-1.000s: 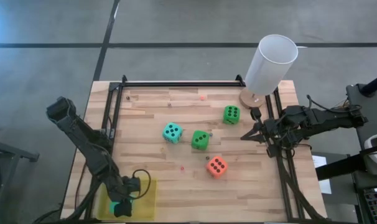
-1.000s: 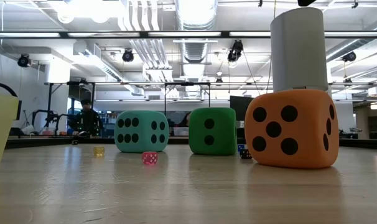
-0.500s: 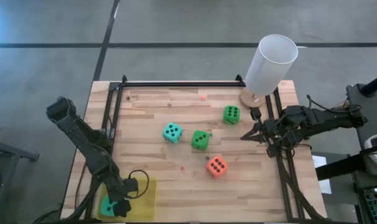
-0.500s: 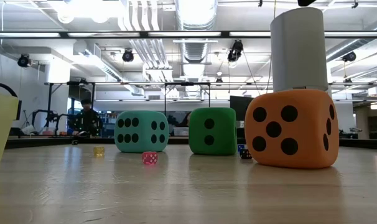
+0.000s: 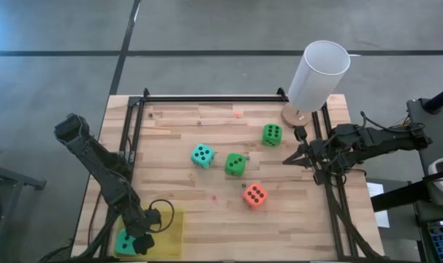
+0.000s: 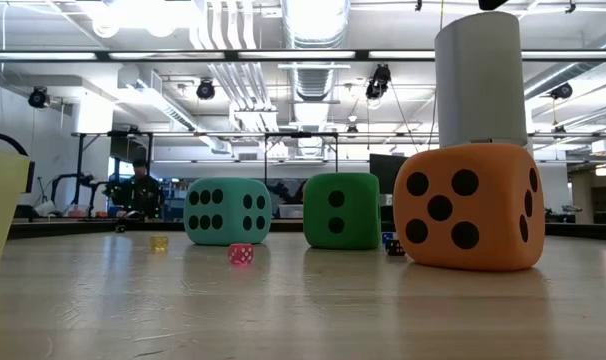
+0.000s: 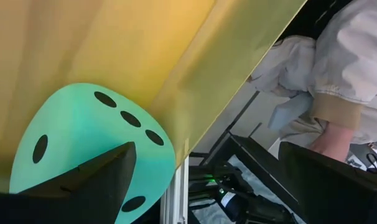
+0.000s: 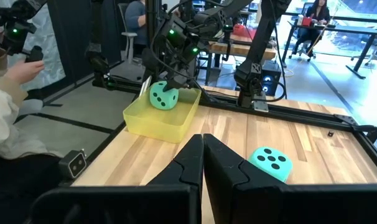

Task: Pick & Place Dice
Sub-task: Put the left large blue dice into the yellow bin, then put the large blue dice into the yellow bin

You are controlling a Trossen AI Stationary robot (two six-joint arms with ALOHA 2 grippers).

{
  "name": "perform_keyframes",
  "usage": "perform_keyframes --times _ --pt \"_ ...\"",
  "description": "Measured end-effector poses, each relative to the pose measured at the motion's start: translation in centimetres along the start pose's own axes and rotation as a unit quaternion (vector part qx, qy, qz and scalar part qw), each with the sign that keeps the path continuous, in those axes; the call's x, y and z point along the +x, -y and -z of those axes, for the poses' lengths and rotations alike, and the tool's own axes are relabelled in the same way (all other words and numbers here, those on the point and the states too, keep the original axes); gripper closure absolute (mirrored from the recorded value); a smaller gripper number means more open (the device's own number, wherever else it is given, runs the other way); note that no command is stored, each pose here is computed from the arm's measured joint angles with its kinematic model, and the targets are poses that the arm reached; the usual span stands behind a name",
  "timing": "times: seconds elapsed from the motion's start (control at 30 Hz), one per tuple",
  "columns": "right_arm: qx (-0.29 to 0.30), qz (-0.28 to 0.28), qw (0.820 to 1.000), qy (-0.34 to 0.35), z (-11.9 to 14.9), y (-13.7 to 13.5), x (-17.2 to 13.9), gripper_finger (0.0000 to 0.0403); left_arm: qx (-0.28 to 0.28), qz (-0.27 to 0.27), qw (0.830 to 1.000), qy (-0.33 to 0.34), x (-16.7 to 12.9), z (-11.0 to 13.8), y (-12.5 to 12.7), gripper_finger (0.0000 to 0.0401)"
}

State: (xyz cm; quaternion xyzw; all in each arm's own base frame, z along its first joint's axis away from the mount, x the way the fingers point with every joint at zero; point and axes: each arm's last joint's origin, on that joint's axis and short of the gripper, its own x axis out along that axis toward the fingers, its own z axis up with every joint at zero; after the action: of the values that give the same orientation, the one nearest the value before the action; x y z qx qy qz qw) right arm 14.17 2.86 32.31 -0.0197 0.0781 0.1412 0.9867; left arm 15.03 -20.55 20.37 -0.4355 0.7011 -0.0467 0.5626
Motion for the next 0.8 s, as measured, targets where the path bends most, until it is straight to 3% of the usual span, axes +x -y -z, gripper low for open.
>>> perform_keyframes --times 0.23,0.43,0.7,0.8 --pt "0.000 0.000 1.000 0.000 0.0 0.0 0.0 0.0394 0.030 0.016 0.999 0.035 -0.6 0.0 0.9 0.0001" --pt "0.000 0.000 1.000 0.000 0.0 0.0 0.0 0.0394 0.074 -0.012 0.988 0.134 -1.7 -0.4 1.7 0.0001" --pt "0.000 0.000 1.000 0.000 0.0 0.0 0.0 0.0394 0.160 -0.074 0.946 0.272 -2.8 -2.0 1.5 0.0001" --pt "0.000 0.000 1.000 0.000 0.0 0.0 0.0 0.0394 0.196 -0.109 0.920 0.323 -3.1 -2.7 1.3 0.0001"
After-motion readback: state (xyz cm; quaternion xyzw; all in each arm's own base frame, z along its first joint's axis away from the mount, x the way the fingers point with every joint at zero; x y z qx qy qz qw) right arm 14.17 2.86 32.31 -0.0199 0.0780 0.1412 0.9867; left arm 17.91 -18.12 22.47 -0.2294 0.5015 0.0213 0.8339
